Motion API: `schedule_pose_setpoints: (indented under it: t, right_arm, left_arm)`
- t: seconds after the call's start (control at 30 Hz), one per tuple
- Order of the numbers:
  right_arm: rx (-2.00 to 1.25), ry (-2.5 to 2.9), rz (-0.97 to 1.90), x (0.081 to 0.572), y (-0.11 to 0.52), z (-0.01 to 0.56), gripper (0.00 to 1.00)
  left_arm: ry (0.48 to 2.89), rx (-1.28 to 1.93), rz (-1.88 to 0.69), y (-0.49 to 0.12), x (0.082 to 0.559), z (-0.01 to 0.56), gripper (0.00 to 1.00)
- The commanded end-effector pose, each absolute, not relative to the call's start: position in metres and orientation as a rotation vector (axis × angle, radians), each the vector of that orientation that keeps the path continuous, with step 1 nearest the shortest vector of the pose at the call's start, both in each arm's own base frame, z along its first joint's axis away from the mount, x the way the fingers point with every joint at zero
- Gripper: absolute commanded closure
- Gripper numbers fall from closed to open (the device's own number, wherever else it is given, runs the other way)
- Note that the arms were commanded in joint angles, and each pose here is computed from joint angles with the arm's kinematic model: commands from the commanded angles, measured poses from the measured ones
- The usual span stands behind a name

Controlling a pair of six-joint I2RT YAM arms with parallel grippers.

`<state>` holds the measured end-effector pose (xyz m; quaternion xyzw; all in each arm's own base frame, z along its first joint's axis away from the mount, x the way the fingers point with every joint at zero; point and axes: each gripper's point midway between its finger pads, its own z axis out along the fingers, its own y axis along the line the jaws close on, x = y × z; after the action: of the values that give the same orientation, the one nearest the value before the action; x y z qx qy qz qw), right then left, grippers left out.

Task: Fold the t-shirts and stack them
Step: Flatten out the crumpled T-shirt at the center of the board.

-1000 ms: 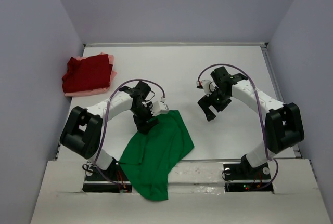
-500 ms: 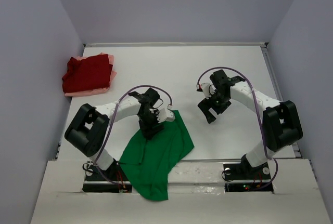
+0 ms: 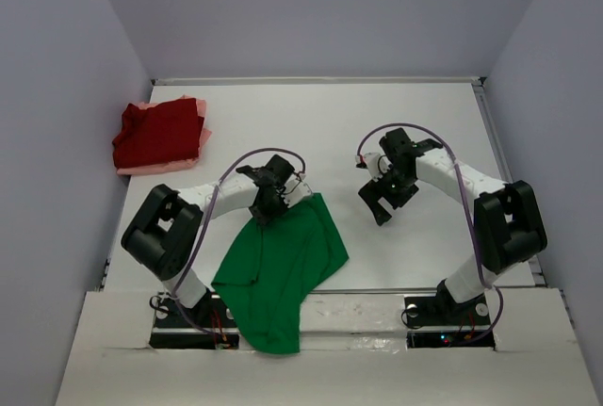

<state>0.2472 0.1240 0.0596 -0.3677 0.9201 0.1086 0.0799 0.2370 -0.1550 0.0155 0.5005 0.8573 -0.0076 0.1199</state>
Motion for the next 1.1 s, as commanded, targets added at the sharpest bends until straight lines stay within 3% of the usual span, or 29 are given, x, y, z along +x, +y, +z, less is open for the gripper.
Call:
schedule_pose_setpoints:
  t: [0.0, 0.23, 0.43, 0.7, 0.87, 1.07]
  right_arm:
    - [-1.108, 2.705, 0.307, 0.259, 0.127, 0.06, 0.05]
    - [-1.112, 2.694, 0.36, 0.262, 0.135, 0.062, 0.08]
    - [-1.121, 2.68, 0.565, 0.264, 0.162, 0.069, 0.12]
    - [-1.152, 2.675, 0.944, 0.267, 0.208, 0.07, 0.32]
    - [-1.205, 2.696, 1.051, 0.265, 0.227, 0.053, 0.35]
    - [-1.291, 2.706, 1.204, 0.254, 0.255, 0.039, 0.37]
  left_arm:
    - [2.525, 1.423, 0.086, -0.146, 0.249, 0.01, 1.0]
    - [2.472, 1.356, 0.214, -0.145, 0.27, 0.004, 1.0]
    - [2.334, 1.148, 0.388, -0.147, 0.314, 0.039, 1.0]
    - [2.129, 0.973, 0.405, -0.154, 0.343, 0.109, 1.0]
    - [2.048, 0.88, 0.419, -0.151, 0.351, 0.145, 1.0]
    - [2.067, 0.891, 0.413, -0.151, 0.349, 0.14, 1.0]
